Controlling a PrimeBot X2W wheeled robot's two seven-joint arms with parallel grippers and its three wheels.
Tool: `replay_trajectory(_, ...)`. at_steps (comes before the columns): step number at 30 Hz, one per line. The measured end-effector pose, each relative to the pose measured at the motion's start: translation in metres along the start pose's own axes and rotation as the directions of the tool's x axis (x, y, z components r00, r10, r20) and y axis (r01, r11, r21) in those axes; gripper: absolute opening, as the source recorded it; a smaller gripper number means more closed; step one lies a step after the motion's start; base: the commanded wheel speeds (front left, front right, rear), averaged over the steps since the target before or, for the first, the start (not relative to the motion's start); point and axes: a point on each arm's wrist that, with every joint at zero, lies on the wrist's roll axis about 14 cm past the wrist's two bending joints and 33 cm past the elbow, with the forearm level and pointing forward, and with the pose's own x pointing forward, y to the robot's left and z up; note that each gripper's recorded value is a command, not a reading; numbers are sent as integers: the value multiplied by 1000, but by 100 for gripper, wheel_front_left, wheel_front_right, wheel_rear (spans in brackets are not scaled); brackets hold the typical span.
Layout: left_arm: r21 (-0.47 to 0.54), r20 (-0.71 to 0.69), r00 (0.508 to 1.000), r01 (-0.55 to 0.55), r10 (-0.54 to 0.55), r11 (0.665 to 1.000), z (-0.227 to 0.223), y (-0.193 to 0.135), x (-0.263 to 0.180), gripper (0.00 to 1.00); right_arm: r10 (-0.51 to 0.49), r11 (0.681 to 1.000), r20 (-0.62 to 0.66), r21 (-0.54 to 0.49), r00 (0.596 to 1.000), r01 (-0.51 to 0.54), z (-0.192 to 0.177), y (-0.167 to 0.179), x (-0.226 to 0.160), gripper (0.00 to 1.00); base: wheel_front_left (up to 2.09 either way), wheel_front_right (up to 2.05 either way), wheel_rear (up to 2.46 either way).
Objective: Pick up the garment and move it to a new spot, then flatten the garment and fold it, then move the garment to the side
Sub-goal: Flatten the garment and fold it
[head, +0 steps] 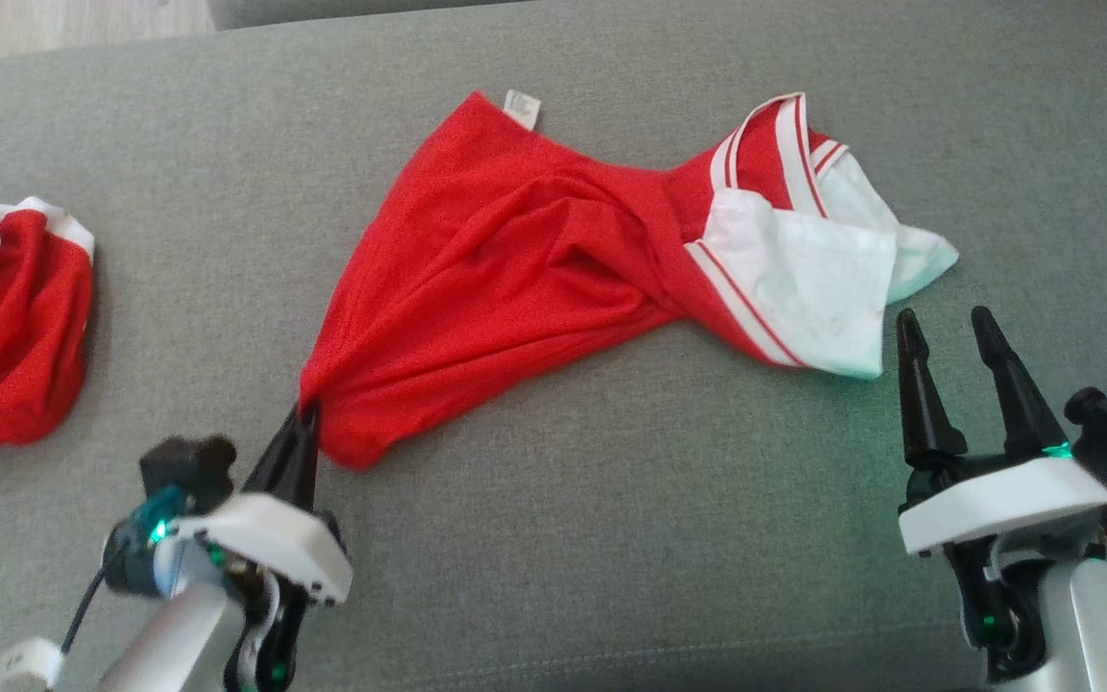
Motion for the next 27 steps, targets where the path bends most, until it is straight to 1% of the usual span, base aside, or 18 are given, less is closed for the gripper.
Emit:
replay_trajectory(5,-63,-59,996,-71,68,995,-24,12,-23,0,6,1000,-4,0,1000,-6,1,2,0,100,0,0,0)
replay_trajectory(8,-94,-100,992,-92,83,991,-41,12,-37,0,5,1000,-5,0,1000,-5,2,2,0,100,0,0,0)
replay_trajectory(9,-106,-111,990,-99,87,989,-45,11,-41,20,4,1000,-7,0,1000,-4,1,1,-1,100,0,0,0)
replay_trajectory(10,-130,-114,989,-107,92,986,-47,9,-44,100,0,1000,-17,2,1000,0,-2,0,-3,100,0,0,0)
replay_trajectory(14,-150,-54,994,-101,94,984,-29,4,-42,100,2,1000,-9,-9,1000,-2,2,1,-5,100,0,0,0)
replay_trajectory(17,-125,39,994,-99,105,987,0,5,-40,100,6,1000,5,-27,1000,-6,8,3,-6,100,0,0,0)
replay_trajectory(18,-125,39,994,-99,105,987,0,5,-40,100,6,1000,5,-27,1000,-6,8,3,-6,100,0,0,0)
replay_trajectory(19,-113,74,991,-102,111,988,11,6,-39,100,8,999,11,-34,1000,-8,10,4,-7,100,0,0,0)
replay_trajectory(23,-75,221,968,-107,121,991,56,5,-41,100,18,998,28,-58,999,-17,16,8,-9,100,0,0,0)
replay_trajectory(27,-57,327,935,-126,137,990,89,6,-47,100,31,997,35,-70,999,-28,21,12,-12,100,0,0,0)
